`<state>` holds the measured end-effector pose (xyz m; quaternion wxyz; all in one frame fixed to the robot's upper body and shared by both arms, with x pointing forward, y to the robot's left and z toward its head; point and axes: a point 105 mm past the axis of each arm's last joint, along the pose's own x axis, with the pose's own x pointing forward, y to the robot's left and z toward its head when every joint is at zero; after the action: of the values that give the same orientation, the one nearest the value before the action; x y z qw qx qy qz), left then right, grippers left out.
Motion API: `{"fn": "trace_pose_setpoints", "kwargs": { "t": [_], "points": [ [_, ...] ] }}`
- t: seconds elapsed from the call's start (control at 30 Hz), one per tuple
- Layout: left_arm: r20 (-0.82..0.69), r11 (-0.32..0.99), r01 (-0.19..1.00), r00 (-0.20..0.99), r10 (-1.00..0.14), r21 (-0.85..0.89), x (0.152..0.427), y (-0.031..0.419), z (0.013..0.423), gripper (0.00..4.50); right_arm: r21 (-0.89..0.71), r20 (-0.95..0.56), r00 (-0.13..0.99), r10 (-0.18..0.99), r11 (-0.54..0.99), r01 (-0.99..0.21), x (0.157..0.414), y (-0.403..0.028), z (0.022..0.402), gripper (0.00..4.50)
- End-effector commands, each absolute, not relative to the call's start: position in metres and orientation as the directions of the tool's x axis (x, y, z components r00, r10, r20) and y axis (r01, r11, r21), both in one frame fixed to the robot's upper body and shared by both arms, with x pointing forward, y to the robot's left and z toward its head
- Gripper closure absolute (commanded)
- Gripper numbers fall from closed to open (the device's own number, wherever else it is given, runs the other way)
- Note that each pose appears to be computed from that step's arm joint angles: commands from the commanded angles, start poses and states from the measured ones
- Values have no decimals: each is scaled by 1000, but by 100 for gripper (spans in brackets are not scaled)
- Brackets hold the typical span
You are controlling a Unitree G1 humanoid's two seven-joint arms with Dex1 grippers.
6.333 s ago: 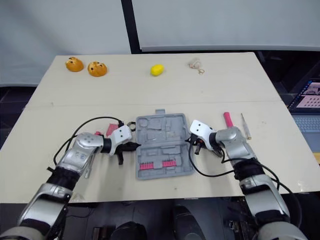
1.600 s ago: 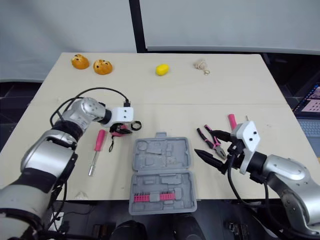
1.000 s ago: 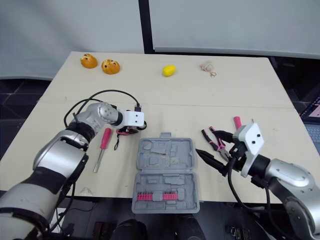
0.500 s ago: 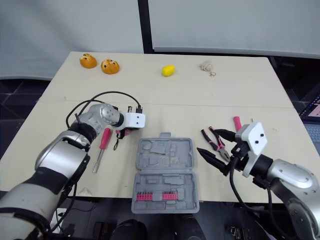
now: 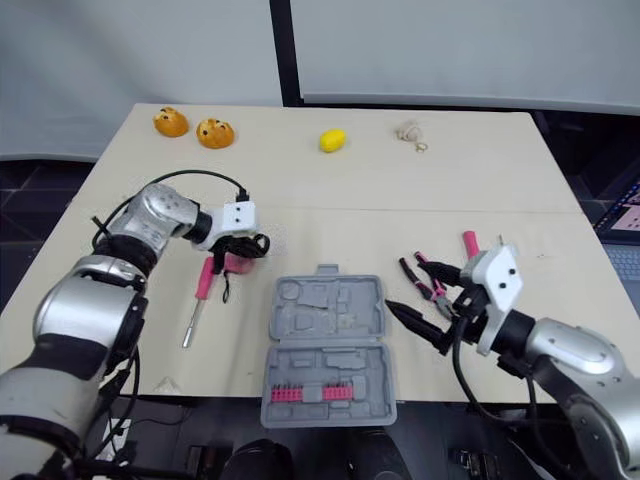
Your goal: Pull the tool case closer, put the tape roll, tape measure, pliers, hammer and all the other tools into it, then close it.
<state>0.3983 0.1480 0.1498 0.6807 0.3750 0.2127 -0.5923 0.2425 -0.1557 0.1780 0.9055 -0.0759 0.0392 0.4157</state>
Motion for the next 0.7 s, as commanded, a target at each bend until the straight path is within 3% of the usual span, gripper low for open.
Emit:
{"fn": "trace_pose_setpoints", "kwargs": {
  "t": [0.03,0.23,0.4,0.7],
  "points": [
    [-712,-67,976,104,-694,208,386,138,160,448,-111,-125,624,772,614,-782,241,-151,181,0],
    [-771,-127,990,-31,-637,65,359,122,139,448,-97,-129,600,789,592,-800,243,-145,177,0],
    [-782,-69,996,6,-623,63,364,110,131,448,-91,-137,595,792,588,-804,243,-143,173,0],
    [-821,-99,993,-9,-571,58,365,99,120,448,-87,-144,609,780,603,-793,240,-144,167,0]
  ]
}}
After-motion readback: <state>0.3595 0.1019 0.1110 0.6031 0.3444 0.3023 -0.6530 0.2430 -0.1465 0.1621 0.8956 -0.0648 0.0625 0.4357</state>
